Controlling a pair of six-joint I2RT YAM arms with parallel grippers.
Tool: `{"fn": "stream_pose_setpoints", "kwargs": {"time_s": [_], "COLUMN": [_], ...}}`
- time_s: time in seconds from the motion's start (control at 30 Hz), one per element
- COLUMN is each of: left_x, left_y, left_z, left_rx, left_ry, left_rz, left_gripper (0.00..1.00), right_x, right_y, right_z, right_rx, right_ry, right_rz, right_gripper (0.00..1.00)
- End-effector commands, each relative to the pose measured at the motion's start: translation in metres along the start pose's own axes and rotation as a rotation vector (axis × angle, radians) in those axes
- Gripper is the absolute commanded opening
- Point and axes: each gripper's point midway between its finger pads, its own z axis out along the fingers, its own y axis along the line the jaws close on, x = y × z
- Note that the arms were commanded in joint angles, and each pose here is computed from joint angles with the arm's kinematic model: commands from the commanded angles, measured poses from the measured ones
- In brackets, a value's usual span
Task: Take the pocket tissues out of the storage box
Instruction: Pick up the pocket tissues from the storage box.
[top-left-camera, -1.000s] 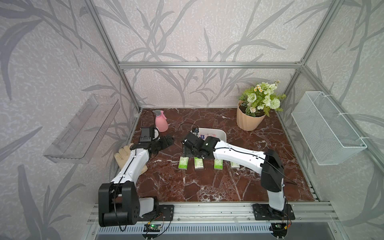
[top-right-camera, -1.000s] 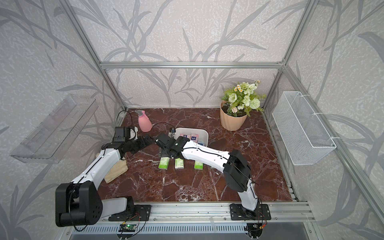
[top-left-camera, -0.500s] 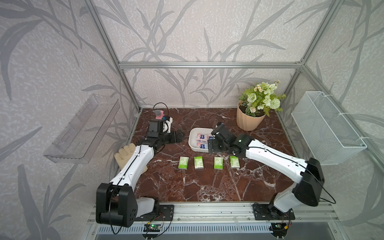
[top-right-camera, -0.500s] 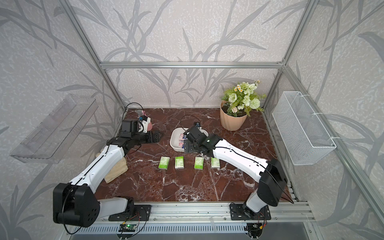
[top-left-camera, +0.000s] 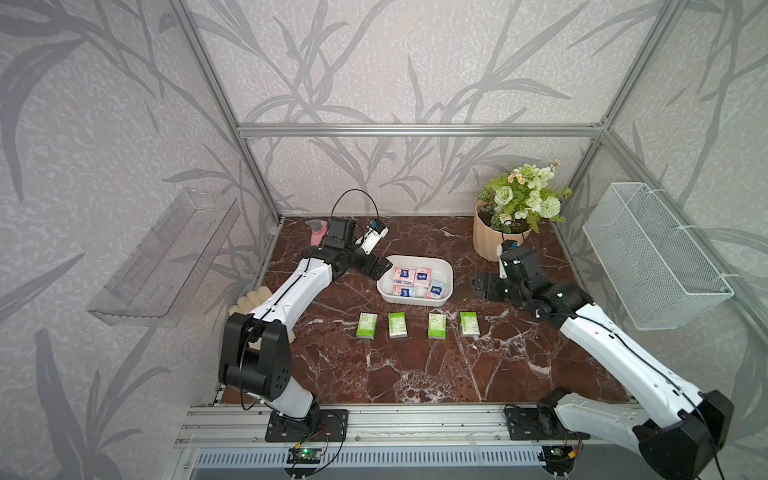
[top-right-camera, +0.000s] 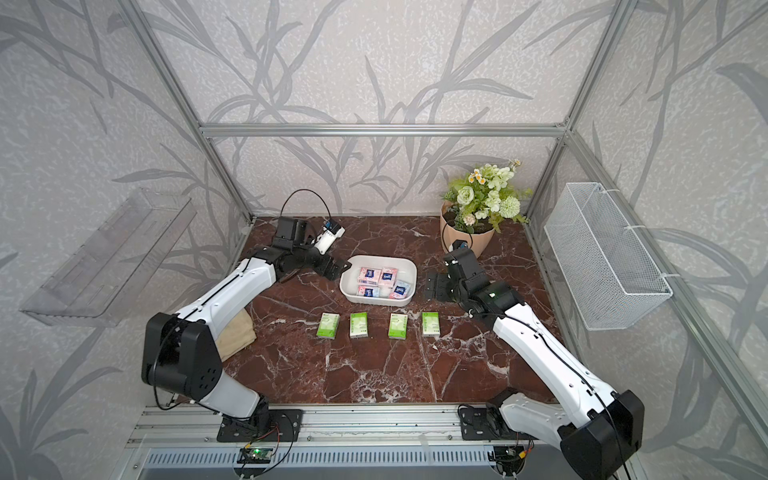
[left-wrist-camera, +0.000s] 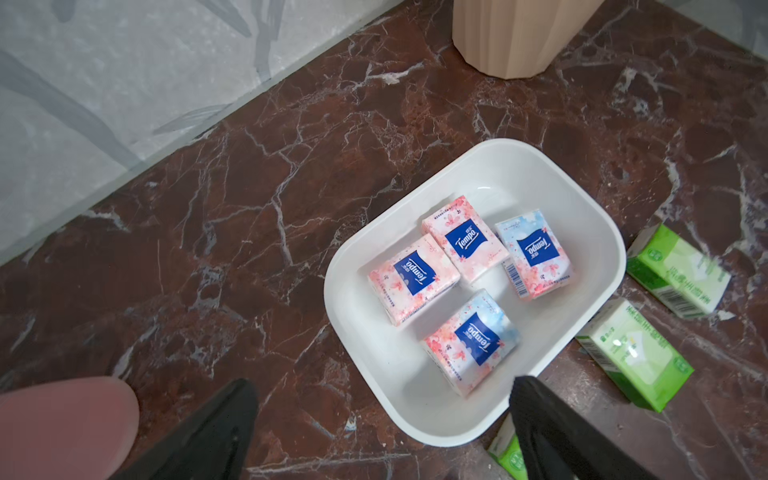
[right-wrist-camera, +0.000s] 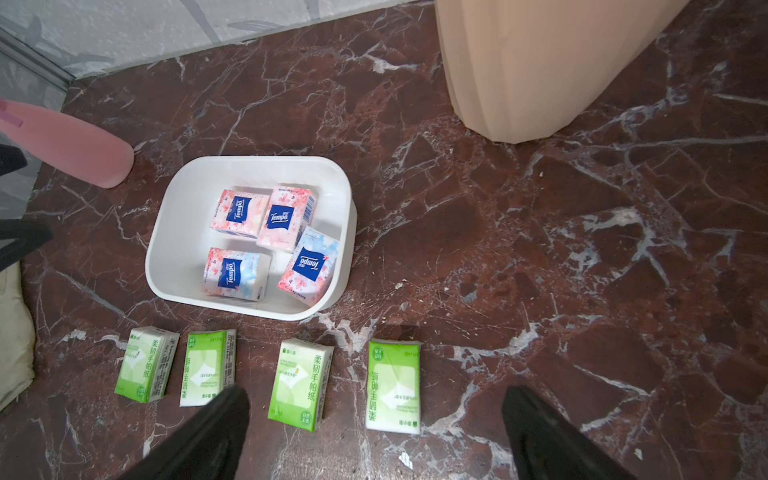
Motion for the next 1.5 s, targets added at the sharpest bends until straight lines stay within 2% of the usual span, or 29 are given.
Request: {"fn": "stream_pose_setpoints", "kwargs": {"time_s": [0.0,0.3,0.43,0.63,0.93,1.23,1.47], "left_x": [0.010,0.024,0.035,0.032,0.033,0.041,0.045], "left_y": [-0.007,-0.013,-0.017,-0.023,-0.025,-0.033,-0.033], "left_z": [0.015,0.055,0.071,0.093,0.123,0.140,0.153], "left_rx": [0.020,0.089,0.148,0.172,0.195,0.247,0.235], "left_ry": [0.094,0.246,0.319,0.325,0.367,0.381,0.408], "left_rz": [0.202,0.401,0.441,0.492,0.523,0.526,0.535], "left_gripper": [1.00,1.00,0.93,0.90,0.91,0.93,0.91], "right_x": [0.006,0.004,0.005,0.006,0.001,-0.002,-0.002], "right_y": [-0.005,-0.025,-0.031,-0.035,-0.038,-0.041,-0.041], "right_z": [-0.004,-0.004,-0.003,0.002,0.008,0.013,0.018], "right_rx": [-0.045,-0.047,-0.033,-0.019,-0.006,0.014,0.018], "right_ry": [0.039,0.044,0.044,0.051,0.053,0.061,0.076], "right_rz": [-0.010,0.061,0.070,0.081,0.089,0.083,0.084], "right_gripper": [0.99,0.99,0.99,0.99,0.99,0.99,0.99]}}
